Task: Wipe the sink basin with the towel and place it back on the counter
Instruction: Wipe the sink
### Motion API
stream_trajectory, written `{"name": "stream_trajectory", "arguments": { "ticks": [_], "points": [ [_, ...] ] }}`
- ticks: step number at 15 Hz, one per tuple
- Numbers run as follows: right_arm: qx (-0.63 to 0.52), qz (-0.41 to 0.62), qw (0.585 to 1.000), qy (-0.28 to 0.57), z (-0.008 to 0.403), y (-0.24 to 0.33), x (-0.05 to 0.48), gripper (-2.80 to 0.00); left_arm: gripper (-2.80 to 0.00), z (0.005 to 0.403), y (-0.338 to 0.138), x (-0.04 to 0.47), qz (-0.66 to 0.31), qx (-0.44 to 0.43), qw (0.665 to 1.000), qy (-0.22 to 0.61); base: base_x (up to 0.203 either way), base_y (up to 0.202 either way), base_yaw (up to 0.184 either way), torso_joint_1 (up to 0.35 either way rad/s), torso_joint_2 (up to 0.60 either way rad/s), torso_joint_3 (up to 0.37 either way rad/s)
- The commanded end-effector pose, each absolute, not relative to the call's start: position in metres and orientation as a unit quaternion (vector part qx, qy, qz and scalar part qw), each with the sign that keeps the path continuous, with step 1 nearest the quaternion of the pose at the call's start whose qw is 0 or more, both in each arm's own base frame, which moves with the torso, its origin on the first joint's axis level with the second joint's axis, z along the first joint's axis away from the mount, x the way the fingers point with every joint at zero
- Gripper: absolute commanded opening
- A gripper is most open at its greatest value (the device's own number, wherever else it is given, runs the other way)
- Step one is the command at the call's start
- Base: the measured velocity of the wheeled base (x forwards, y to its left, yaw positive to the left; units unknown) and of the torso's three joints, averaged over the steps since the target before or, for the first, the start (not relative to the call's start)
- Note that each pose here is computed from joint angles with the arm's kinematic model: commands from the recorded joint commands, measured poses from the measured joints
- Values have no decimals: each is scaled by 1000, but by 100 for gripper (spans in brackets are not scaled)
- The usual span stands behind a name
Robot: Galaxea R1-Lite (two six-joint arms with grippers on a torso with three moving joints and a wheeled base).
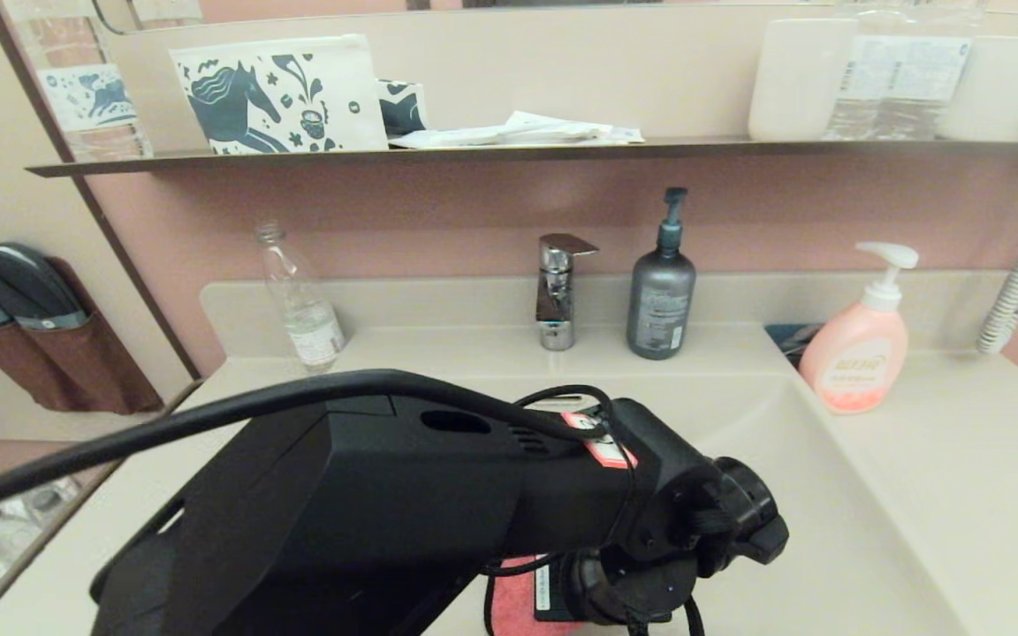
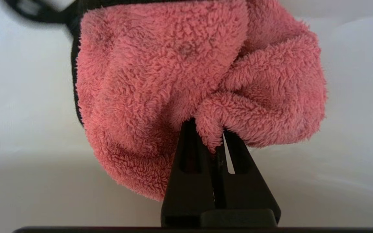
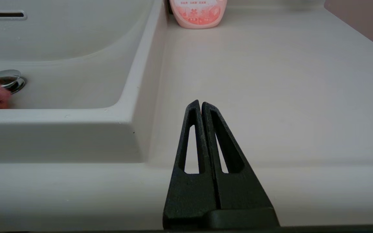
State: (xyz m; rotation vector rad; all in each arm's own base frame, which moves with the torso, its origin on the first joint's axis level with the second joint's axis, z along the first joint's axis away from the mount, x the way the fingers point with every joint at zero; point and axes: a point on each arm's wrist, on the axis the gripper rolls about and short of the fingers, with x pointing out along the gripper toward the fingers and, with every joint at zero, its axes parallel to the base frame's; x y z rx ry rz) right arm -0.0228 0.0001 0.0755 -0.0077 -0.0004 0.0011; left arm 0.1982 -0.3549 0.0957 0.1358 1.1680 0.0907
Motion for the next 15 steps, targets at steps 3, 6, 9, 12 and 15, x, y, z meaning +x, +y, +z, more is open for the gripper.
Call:
{"name": "stream_trajectory", "arguments": {
  "ticks": [3, 6, 9, 12, 15],
  "points": [
    [-4, 1, 1000, 0, 75, 0, -23, -280, -280, 96, -326, 197, 69, 74, 818, 566, 0, 0, 0, 0, 0, 0],
    [-4, 1, 1000, 0, 75, 0, -23, -280, -280, 86, -304, 196, 77, 83, 812, 573, 0, 0, 0, 0, 0, 0],
    [-4, 1, 1000, 0, 75, 0, -23, -280, -280, 86, -280, 204, 63, 99, 811, 573, 0, 0, 0, 0, 0, 0],
    [-4, 1, 1000, 0, 75, 0, -23, -280, -280, 91, -260, 222, 62, 104, 811, 572, 0, 0, 0, 0, 0, 0],
    [-4, 1, 1000, 0, 75, 0, -23, -280, -280, 92, -244, 247, 61, 105, 815, 566, 0, 0, 0, 0, 0, 0]
  ]
}}
